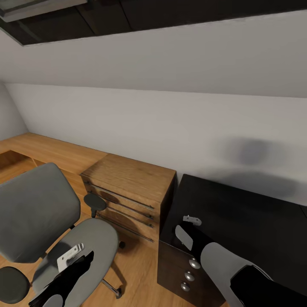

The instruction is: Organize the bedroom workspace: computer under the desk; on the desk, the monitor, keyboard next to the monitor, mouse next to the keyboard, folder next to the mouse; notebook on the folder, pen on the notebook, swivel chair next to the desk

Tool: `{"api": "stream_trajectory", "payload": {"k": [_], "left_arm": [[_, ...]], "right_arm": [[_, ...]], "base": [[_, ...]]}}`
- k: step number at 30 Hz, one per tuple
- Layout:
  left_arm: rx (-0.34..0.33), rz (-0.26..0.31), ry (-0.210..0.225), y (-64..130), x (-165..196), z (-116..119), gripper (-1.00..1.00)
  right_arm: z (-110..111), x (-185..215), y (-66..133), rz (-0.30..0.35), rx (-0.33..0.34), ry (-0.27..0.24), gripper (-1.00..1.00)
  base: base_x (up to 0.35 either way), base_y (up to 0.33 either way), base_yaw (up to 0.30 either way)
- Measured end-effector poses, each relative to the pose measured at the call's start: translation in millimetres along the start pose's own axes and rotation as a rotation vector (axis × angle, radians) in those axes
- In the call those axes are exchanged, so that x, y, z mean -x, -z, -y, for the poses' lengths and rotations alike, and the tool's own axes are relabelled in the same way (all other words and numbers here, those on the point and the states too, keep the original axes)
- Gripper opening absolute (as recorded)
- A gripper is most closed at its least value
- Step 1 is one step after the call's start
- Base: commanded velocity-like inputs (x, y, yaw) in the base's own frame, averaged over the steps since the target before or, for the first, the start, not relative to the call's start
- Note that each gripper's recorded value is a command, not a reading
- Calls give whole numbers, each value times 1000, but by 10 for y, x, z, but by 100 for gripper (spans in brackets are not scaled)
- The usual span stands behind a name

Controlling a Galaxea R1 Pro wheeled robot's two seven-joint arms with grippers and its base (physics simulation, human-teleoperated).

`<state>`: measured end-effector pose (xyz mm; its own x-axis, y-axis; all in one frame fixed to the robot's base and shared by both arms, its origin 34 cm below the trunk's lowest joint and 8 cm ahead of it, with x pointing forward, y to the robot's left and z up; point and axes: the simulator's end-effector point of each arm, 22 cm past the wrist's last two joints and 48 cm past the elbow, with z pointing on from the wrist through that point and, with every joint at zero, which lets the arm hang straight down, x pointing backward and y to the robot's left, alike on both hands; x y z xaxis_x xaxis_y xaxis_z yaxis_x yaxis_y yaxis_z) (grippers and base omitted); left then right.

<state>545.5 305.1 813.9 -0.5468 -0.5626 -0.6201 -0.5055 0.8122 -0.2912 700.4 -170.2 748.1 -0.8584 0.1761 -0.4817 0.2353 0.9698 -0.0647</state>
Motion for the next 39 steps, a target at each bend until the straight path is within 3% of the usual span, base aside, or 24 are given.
{"api": "stream_trajectory", "payload": {"k": [39], "left_arm": [[3,3,5,-116,-49,-45,100]], "right_arm": [[-28,-29,-119,5,3,0,100]], "base": [[0,0,0]]}}
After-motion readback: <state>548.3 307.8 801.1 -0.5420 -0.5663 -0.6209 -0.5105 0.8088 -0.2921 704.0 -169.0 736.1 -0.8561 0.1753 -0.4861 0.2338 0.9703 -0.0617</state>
